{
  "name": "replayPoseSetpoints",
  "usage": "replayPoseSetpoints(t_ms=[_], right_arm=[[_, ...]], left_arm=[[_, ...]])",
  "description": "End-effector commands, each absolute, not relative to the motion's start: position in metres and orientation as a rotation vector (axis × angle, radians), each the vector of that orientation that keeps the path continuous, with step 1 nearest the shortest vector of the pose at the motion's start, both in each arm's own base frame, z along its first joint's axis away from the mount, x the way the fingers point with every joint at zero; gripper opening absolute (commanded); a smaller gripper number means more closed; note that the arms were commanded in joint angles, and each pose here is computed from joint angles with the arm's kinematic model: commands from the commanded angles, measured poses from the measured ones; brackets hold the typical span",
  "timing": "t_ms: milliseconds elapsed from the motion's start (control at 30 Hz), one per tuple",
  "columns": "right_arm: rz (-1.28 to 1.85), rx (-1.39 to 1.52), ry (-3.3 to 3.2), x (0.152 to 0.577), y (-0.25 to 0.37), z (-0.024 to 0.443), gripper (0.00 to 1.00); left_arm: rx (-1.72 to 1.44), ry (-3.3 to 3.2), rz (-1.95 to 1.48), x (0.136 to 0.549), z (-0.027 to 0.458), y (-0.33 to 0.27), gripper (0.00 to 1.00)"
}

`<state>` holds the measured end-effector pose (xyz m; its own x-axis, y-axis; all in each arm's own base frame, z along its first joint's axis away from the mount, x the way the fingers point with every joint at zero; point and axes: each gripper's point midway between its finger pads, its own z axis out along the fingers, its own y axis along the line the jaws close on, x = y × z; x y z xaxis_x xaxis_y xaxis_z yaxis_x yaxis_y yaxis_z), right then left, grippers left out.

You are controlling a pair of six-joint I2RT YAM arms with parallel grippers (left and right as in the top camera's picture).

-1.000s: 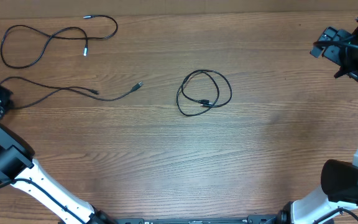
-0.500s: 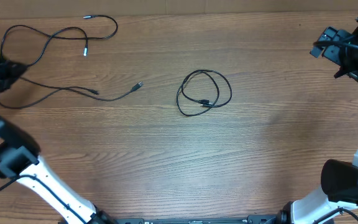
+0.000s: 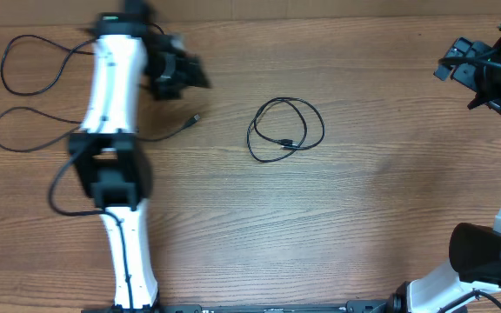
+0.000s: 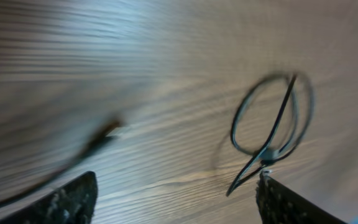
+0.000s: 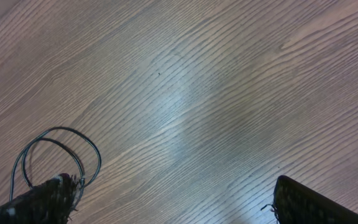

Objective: Untangle cables

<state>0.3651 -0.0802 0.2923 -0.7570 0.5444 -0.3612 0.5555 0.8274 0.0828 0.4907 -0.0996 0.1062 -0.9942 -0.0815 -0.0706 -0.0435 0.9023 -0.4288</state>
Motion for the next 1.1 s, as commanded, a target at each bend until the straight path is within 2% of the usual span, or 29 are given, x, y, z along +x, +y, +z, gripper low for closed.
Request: replayPoseSetpoints(t_ms=[0, 200, 367, 433, 500, 533, 567, 767, 1067], right_arm=[[-0.050, 0.827, 2.629, 0.363, -0.082, 0.294, 1.00], [-0.051, 0.827, 2.628, 0.363, -0.082, 0.294, 1.00], [-0.050, 0.828, 2.629, 0.363, -0.082, 0.294, 1.00], [-0.051, 0.827, 2.628, 0.363, -0.082, 0.294, 1.00], [-0.050, 0.828, 2.629, 0.363, -0.082, 0.294, 1.00], [-0.051, 0.828, 2.629, 0.363, -0.082, 0.294, 1.00], [-0.051, 0.827, 2.628, 0.363, -0.082, 0.294, 1.00], [-0.050, 0.827, 2.628, 0.363, -0.082, 0.294, 1.00], [-0.050, 0.828, 2.628, 0.363, -0.082, 0.294, 1.00]], left_arm=[[0.080, 3.020, -0.363, 0.486, 0.087, -0.123, 0.88], [0.332, 3.028, -0.330, 0.469, 0.060, -0.201, 0.91], [0.441, 3.081, -0.318, 0.450, 0.029, -0.235, 0.77], [0.475, 3.102, -0.309, 0.443, 0.018, -0.243, 0.60], [0.501, 3.109, -0.306, 0.439, 0.013, -0.249, 0.32], [0.504, 3.109, -0.306, 0.438, 0.013, -0.250, 0.13], [0.496, 3.105, -0.308, 0.439, 0.015, -0.250, 0.04], [0.325, 3.051, -0.355, 0.455, 0.071, -0.239, 0.04], [0.332, 2.733, -0.721, 0.445, 0.246, -0.244, 0.04]])
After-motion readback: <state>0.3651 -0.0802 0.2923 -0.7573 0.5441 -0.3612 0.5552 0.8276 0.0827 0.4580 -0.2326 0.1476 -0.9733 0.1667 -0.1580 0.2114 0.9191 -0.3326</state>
